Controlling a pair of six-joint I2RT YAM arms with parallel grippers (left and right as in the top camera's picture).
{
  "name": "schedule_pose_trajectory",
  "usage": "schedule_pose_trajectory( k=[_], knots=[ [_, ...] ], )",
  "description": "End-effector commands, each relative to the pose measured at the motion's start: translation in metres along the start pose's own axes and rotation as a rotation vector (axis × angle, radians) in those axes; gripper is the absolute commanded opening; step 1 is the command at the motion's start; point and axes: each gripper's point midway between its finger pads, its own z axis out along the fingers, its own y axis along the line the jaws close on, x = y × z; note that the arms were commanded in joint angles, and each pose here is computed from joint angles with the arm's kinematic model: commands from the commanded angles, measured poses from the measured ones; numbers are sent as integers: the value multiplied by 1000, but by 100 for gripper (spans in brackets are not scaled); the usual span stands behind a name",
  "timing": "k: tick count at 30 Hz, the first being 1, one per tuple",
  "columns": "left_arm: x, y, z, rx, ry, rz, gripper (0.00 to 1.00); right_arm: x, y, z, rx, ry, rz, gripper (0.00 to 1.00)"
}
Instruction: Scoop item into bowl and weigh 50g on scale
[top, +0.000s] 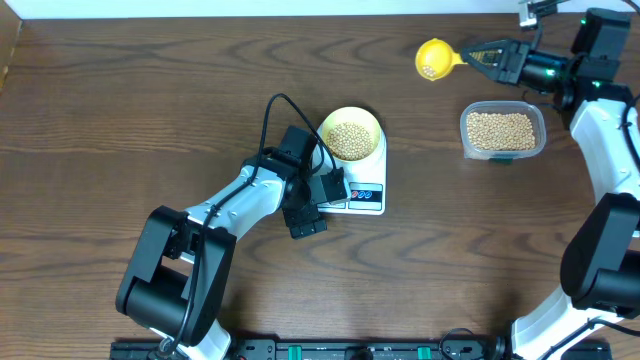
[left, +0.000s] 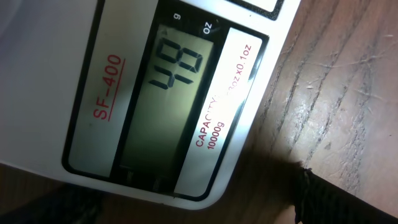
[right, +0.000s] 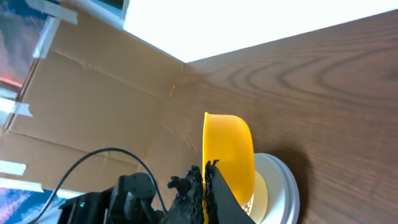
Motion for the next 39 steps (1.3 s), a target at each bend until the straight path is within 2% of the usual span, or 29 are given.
schedule_pose_trajectory(
  k=[1,6,11,15,19,26,30,36,39],
  knots=[
    [9,-15,18,71,30,23,98,1,11,-1,-27,10,2,1],
    [9,-15,18,71,30,23,98,-11,-5,-1,70,-47,-25,1],
    [9,-15,18,71,30,23,98,-45,-18,-7,194,-180,-158,1],
    [9,-15,18,71,30,23,98,-69,-9,-12,207,-263,-281,1],
    [9,-15,18,71,30,23,98,-76,-2,-13,193,-287,-328,1],
    [9,-15,18,71,30,23,97,-73,1,-11,173,-273,-328,1],
    [9,-15,18,71,30,23,97,-66,3,-8,138,-247,-253,1],
    [9,-15,18,71,30,23,98,-28,8,23,92,-108,-120,1],
    [9,-15,18,71,30,23,98,-9,16,41,63,-39,-152,1]
  ],
)
